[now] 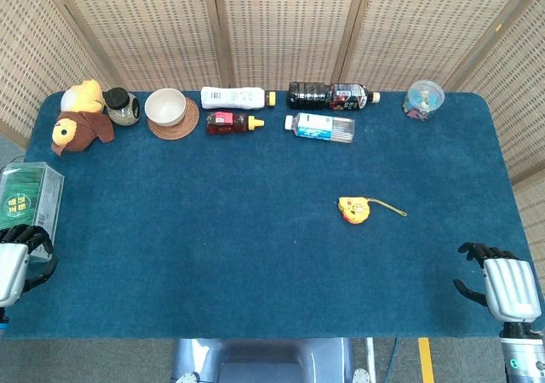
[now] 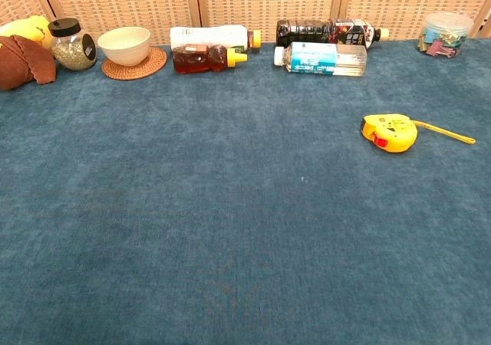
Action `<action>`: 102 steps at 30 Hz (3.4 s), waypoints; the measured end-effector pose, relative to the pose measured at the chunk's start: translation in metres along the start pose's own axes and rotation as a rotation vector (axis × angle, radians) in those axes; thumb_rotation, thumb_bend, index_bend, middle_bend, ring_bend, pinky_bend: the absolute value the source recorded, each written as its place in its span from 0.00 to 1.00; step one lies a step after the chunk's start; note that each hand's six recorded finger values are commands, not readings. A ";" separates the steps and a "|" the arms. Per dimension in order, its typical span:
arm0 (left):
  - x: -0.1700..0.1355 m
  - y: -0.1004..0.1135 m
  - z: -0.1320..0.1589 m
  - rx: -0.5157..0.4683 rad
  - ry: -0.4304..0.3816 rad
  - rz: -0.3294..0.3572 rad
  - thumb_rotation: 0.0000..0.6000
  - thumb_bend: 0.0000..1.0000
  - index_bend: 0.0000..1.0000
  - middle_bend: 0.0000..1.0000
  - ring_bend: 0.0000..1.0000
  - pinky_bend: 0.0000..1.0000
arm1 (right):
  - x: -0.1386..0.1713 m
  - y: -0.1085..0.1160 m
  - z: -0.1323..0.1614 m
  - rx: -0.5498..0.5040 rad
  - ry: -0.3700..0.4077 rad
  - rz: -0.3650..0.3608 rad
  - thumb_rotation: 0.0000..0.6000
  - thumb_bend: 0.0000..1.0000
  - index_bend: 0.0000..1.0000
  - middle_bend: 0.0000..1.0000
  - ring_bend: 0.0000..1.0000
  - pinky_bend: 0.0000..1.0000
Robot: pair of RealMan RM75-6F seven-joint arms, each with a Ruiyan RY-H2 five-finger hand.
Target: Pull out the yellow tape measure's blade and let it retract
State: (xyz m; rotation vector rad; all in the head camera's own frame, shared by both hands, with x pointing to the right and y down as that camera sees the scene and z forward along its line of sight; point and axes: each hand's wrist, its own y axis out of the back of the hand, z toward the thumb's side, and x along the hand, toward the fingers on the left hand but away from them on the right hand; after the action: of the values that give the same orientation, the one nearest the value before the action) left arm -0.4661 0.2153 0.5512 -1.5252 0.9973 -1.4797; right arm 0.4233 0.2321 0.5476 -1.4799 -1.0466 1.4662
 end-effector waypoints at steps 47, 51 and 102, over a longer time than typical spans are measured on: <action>0.027 0.022 0.015 0.039 -0.038 -0.005 1.00 0.28 0.55 0.41 0.28 0.30 | -0.130 -0.021 0.097 -0.192 0.274 0.198 0.68 0.17 0.24 0.32 0.35 0.45; 0.032 0.020 0.019 0.043 -0.044 -0.011 1.00 0.28 0.55 0.41 0.28 0.30 | -0.156 -0.035 0.109 -0.172 0.291 0.243 0.56 0.17 0.23 0.28 0.31 0.42; 0.060 0.031 0.025 0.048 -0.023 -0.012 1.00 0.28 0.55 0.41 0.28 0.30 | -0.207 -0.127 0.143 0.086 0.346 0.353 0.54 0.18 0.31 0.37 0.35 0.45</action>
State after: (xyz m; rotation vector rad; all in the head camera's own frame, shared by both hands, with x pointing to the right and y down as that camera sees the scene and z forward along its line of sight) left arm -0.4405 0.1484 0.5454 -1.5128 0.9348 -1.4807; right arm 0.2788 0.0806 0.7360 -1.8405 -0.5263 1.3972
